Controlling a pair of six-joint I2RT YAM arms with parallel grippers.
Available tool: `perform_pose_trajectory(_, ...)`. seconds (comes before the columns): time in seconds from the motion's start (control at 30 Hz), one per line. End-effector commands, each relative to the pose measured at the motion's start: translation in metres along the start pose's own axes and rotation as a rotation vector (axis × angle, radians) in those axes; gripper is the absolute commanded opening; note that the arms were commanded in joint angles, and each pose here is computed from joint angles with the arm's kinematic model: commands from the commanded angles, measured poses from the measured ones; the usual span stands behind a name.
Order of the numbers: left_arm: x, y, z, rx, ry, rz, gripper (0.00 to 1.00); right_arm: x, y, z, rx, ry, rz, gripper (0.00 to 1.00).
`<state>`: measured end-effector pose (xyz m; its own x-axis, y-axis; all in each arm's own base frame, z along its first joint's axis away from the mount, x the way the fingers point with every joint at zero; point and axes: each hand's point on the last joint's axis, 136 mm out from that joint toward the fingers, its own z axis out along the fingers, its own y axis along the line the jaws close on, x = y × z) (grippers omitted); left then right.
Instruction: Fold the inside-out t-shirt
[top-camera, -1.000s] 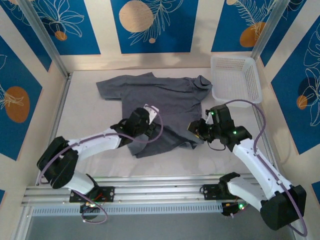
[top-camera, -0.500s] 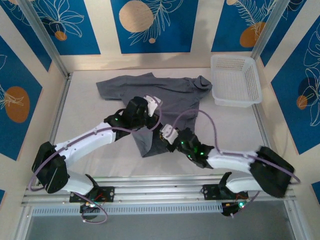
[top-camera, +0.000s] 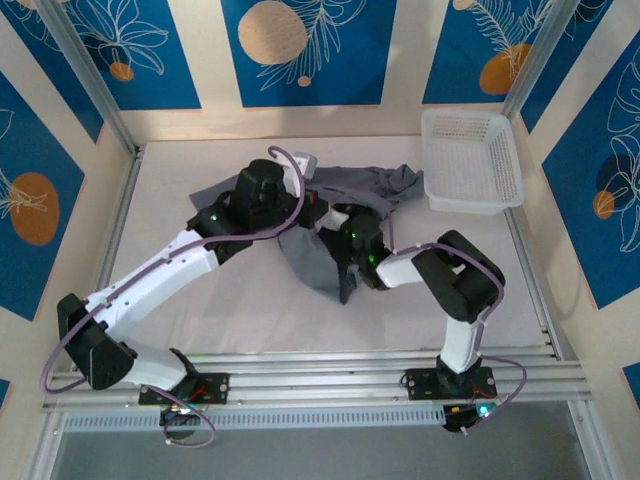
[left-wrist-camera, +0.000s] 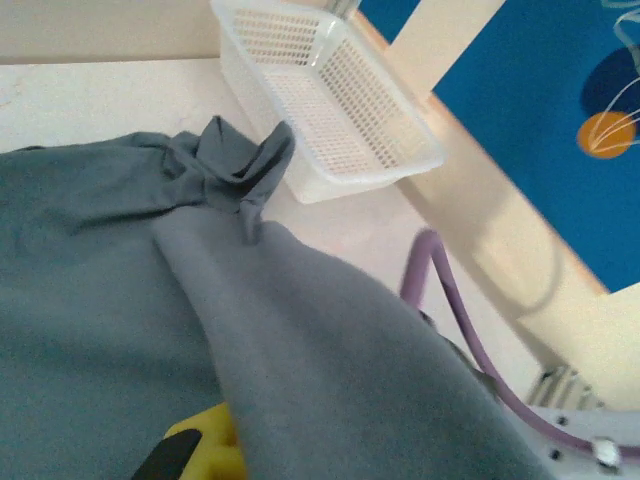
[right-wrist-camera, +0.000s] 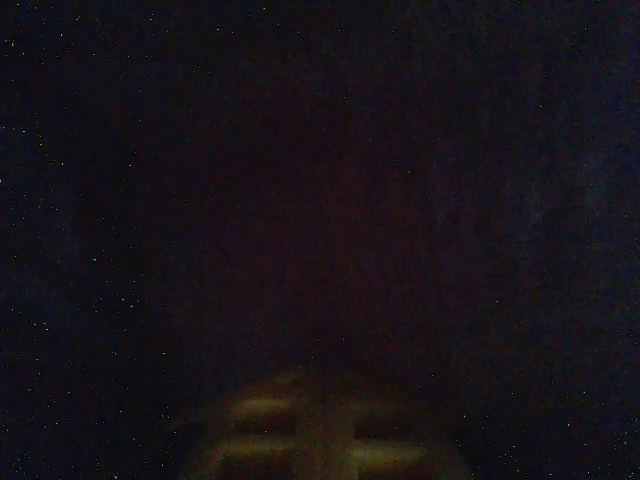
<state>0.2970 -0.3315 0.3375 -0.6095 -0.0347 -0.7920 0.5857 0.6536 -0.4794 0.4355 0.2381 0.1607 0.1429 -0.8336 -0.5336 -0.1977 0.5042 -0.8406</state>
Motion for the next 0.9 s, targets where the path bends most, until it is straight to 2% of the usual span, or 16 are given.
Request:
perform_pose_trajectory(0.0,-0.014,-0.034,-0.009,0.106,0.025,-0.049,0.00,0.014,0.011,-0.006,-0.154,0.166,0.280,0.06)
perform_pose_trajectory(0.07,-0.019,-0.042,-0.007,0.121,0.034,-0.044,0.00,-0.007,0.035,-0.029,-0.405,0.195,0.511,0.05)
perform_pose_trajectory(0.13,-0.030,-0.051,-0.005,0.149,0.020,-0.043,0.00,-0.026,0.053,-0.045,-0.584,0.222,0.709,0.05)
perform_pose_trajectory(0.4,-0.084,-0.094,0.001,0.246,-0.043,-0.018,0.00,-0.041,0.125,-0.055,-0.849,0.454,0.905,0.00)
perform_pose_trajectory(0.5,-0.094,-0.110,-0.005,0.296,-0.045,-0.002,0.00,-0.057,0.120,-0.059,-0.872,0.454,0.944,0.00)
perform_pose_trajectory(0.6,-0.098,-0.126,-0.015,0.340,-0.065,0.026,0.00,-0.083,0.080,-0.061,-0.836,0.334,1.026,0.00)
perform_pose_trajectory(0.7,-0.103,-0.142,-0.030,0.379,-0.094,0.056,0.00,-0.089,0.043,-0.051,-0.783,0.295,1.118,0.00)
perform_pose_trajectory(0.77,-0.106,-0.164,-0.045,0.457,-0.112,0.085,0.00,-0.081,0.046,-0.040,-0.792,0.313,1.132,0.00)
perform_pose_trajectory(0.87,-0.106,-0.196,-0.064,0.566,-0.129,0.159,0.00,-0.068,0.086,-0.038,-0.909,0.365,1.121,0.00)
